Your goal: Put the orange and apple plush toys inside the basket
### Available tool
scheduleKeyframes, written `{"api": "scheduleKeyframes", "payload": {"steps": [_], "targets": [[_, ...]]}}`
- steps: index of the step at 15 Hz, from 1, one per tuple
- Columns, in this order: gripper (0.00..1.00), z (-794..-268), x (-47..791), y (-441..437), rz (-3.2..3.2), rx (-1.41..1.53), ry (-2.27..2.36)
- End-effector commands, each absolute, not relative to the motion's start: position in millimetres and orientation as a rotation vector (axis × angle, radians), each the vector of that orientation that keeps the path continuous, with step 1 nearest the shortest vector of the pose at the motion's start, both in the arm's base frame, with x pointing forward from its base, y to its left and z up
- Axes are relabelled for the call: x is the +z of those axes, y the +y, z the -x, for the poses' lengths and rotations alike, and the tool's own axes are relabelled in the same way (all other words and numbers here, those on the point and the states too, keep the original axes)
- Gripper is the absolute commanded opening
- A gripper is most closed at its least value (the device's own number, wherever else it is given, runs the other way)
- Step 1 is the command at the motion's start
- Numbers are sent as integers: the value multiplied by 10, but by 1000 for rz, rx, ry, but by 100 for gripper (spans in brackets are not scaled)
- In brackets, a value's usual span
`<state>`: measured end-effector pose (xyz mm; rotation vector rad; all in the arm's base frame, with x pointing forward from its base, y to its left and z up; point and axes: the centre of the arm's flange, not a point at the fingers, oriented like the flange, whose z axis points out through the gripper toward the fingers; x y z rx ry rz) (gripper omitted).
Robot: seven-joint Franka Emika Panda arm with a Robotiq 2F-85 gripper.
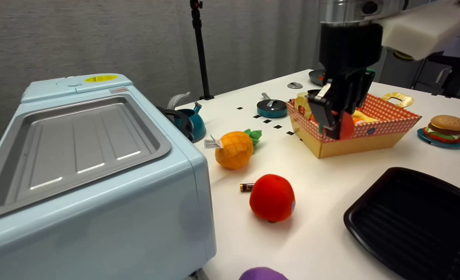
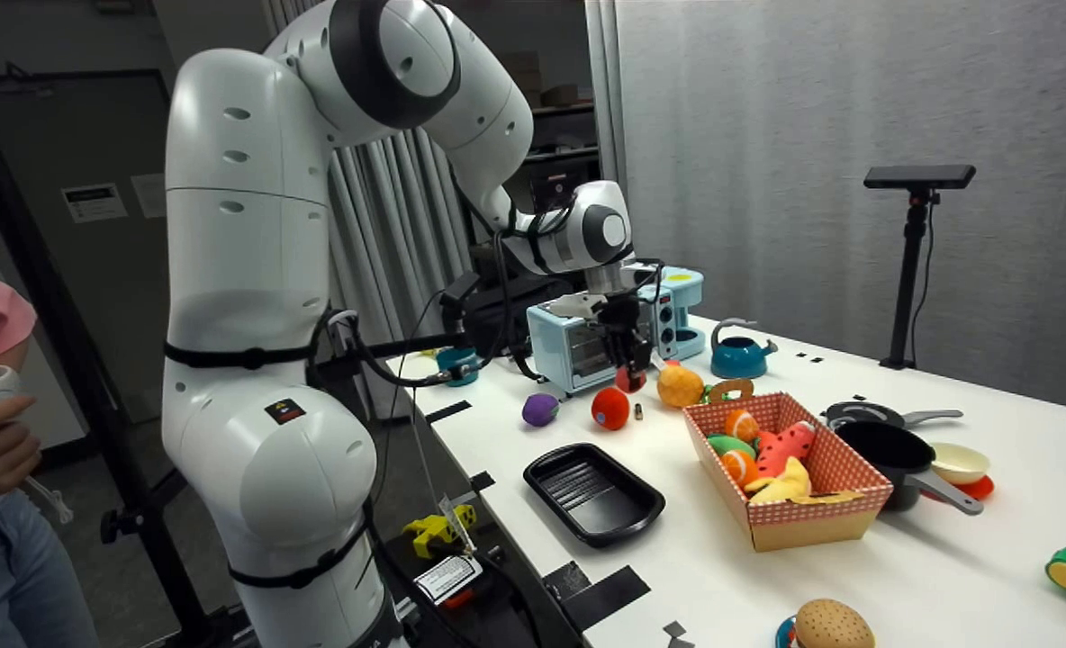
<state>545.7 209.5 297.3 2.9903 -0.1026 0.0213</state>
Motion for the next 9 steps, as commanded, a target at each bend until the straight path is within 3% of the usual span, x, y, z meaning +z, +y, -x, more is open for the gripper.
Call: {"api": "scheduleKeyframes", "payload": {"steps": [1,9], "targets": [[5,-5498,3180,1760,-3002,38,-249],[5,-5716,3245,1297,-3019,26,-545]]}}
